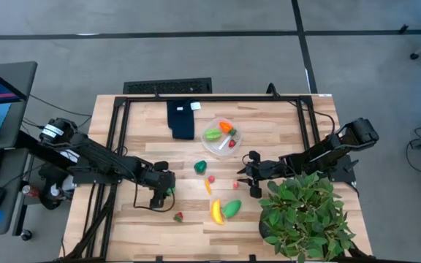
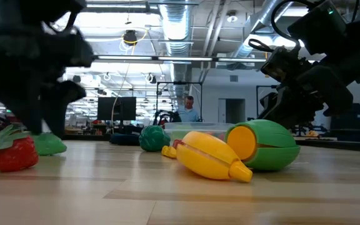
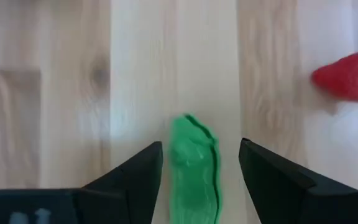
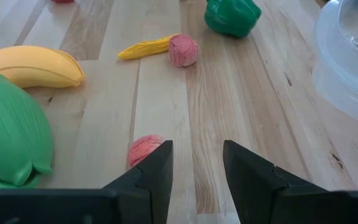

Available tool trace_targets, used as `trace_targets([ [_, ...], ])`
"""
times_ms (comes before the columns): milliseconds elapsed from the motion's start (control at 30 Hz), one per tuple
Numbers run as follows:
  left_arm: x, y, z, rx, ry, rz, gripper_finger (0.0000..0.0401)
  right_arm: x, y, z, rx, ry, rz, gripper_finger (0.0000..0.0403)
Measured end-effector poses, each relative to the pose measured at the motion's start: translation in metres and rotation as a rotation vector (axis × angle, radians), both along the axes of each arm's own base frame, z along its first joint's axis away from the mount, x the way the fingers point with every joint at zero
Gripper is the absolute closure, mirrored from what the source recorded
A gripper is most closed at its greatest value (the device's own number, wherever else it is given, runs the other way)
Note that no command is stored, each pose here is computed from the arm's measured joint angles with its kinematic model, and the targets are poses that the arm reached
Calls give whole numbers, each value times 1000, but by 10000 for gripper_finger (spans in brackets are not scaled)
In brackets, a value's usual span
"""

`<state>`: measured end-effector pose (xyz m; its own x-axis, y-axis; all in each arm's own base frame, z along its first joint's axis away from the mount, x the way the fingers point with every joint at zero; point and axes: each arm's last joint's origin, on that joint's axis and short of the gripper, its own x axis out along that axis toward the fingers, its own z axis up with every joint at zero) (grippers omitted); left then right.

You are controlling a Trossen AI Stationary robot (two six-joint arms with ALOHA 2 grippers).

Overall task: Pick and placing Produce into tupperware
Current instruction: Put the green peas into the transparent container

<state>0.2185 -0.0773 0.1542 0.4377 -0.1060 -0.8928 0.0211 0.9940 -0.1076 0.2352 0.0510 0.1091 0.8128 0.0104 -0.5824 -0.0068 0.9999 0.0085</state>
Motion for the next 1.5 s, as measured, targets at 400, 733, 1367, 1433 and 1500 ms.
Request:
trace_targets([
  [400, 0, 2, 21, 127, 115, -8, 198, 0, 0, 0, 12, 5, -9, 269],
  [733, 3, 0, 5, 112, 190, 0, 198, -2, 3, -2, 17, 21, -2, 269],
  [1367, 8, -4, -2, 39, 194, -26, 198, -2, 3, -2, 28, 26, -11, 269],
  [1433, 8, -4, -4, 42, 203, -27, 198, -2, 3, -2, 27, 28, -11, 269],
  [1500, 9, -5, -9, 27, 184, -30, 198, -2, 3, -2, 27, 29, -11, 269],
])
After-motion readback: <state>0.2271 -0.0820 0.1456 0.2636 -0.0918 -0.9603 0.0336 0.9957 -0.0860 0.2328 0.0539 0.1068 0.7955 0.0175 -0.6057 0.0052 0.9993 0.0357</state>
